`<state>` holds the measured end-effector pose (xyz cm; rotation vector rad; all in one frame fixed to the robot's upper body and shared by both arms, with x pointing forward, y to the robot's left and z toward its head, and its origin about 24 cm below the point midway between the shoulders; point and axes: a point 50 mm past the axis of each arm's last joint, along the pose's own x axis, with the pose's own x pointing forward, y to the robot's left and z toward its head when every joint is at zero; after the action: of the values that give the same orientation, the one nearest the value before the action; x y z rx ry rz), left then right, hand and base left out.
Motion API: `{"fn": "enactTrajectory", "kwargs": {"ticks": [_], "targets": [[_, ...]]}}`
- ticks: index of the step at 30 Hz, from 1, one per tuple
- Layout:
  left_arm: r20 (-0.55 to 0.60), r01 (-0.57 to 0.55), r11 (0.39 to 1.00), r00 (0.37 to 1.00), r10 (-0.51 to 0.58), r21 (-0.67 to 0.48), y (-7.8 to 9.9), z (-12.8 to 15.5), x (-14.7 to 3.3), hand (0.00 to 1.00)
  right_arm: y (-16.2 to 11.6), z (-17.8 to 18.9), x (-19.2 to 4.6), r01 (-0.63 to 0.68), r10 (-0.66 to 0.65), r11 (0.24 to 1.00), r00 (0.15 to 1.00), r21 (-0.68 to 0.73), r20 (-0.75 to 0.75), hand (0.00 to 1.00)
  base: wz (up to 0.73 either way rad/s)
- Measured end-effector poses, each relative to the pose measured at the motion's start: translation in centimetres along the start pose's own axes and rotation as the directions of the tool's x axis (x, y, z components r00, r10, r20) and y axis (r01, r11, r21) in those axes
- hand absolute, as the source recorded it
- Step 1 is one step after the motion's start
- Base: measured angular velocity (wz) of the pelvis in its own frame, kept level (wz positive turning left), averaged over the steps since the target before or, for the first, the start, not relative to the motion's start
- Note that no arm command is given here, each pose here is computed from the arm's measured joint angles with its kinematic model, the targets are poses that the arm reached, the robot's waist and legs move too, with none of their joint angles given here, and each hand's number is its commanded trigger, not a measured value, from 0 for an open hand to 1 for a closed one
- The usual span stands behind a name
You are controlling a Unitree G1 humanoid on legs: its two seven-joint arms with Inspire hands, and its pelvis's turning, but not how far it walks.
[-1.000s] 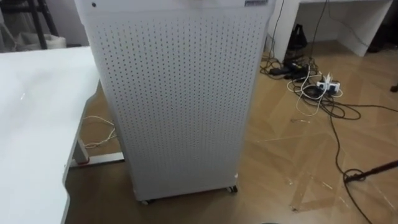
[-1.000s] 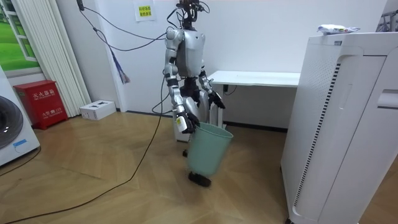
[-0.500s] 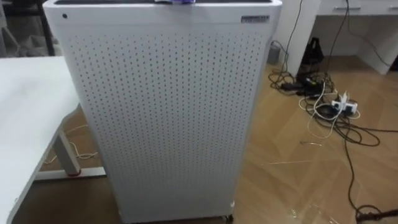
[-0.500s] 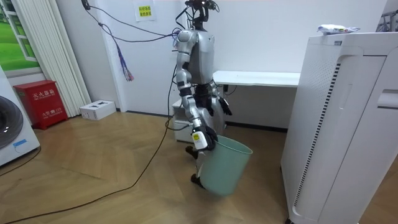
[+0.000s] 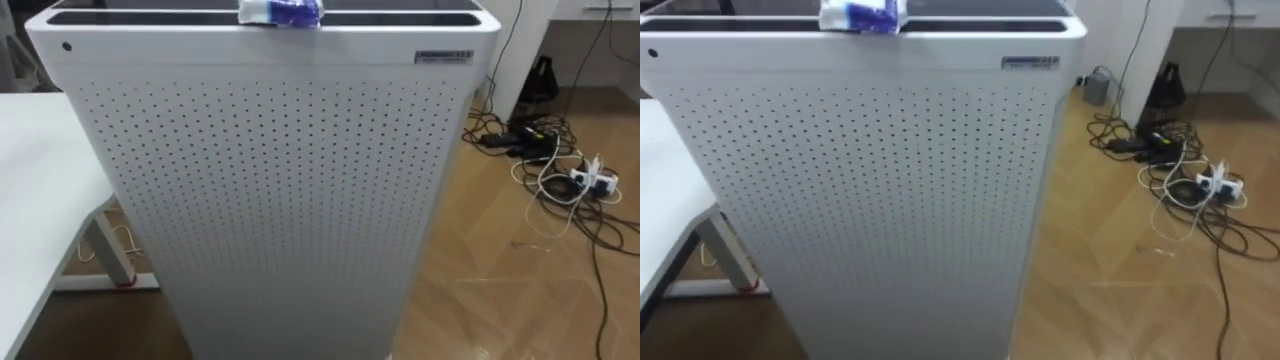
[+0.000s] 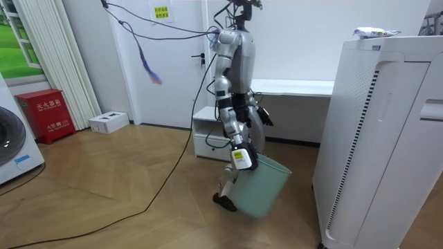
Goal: Pick garbage
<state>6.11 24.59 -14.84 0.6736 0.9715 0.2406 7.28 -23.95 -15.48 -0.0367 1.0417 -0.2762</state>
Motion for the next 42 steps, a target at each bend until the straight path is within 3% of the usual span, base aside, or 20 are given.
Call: {"fn": "enactTrajectory", "kwargs": {"ticks": [7, 9, 11, 13, 19, 23, 25, 30, 42], "targets": [[0.1, -0.064, 0.998, 0.993, 0.066, -0.025, 0.3, 1.9, 0.2, 0.0, -0.4, 0.0, 0.1, 0.028, -0.028, 0.999, 1.0, 0.017, -0.005, 1.0, -0.05], [0.097, -0.095, 0.994, 0.99, 0.1, -0.05, 0.5, 2.1, 0.3, 0.0, 0.1, 1.8, 0.6, 0.014, -0.014, 1.0, 0.998, -0.002, 0.054, 1.0, -0.34], [0.161, -0.122, 0.99, 0.978, 0.132, -0.074, 1.0, 3.7, 0.6, 0.0, 0.0, 1.3, 0.4, 0.018, -0.017, 1.0, 0.998, -0.012, 0.055, 1.0, 0.53], [0.294, -0.18, 0.976, 0.933, 0.209, -0.124, 1.8, 6.6, 0.8, 0.0, -0.2, 0.9, 0.2, 0.026, -0.026, 1.0, 0.999, -0.012, 0.046, 1.0, 0.31], [0.423, -0.278, 0.937, 0.838, 0.345, -0.213, 3.3, 9.6, 0.2, 0.0, 0.0, 1.3, 0.3, 0.025, -0.024, 1.0, 0.998, -0.008, 0.065, 1.0, 0.14], [0.522, -0.333, 0.891, 0.724, 0.451, -0.309, 5.1, 12.4, -0.7, 0.0, 0.1, 1.5, 0.3, 0.012, -0.012, 1.0, 0.997, -0.008, 0.076, 1.0, 0.07], [0.568, -0.36, 0.854, 0.639, 0.519, -0.377, 6.2, 13.9, -1.5, 0.0, 0.1, 1.7, 0.3, 0.012, -0.01, 1.0, 0.996, -0.02, 0.085, 1.0, 0.0], [0.599, -0.372, 0.785, 0.508, 0.619, -0.496, 7.9, 16.0, -2.8, 0.0, 0.1, 1.9, 0.3, 0.009, -0.006, 1.0, 0.996, -0.029, 0.093, 1.0, 0.04], [0.623, -0.314, 0.7, 0.321, 0.714, -0.641, 10.2, 20.1, -5.0, 0.0, 0.4, 2.3, 0.3, -0.035, 0.039, 0.999, 0.993, -0.034, 0.111, 1.0, 0.09]]}}
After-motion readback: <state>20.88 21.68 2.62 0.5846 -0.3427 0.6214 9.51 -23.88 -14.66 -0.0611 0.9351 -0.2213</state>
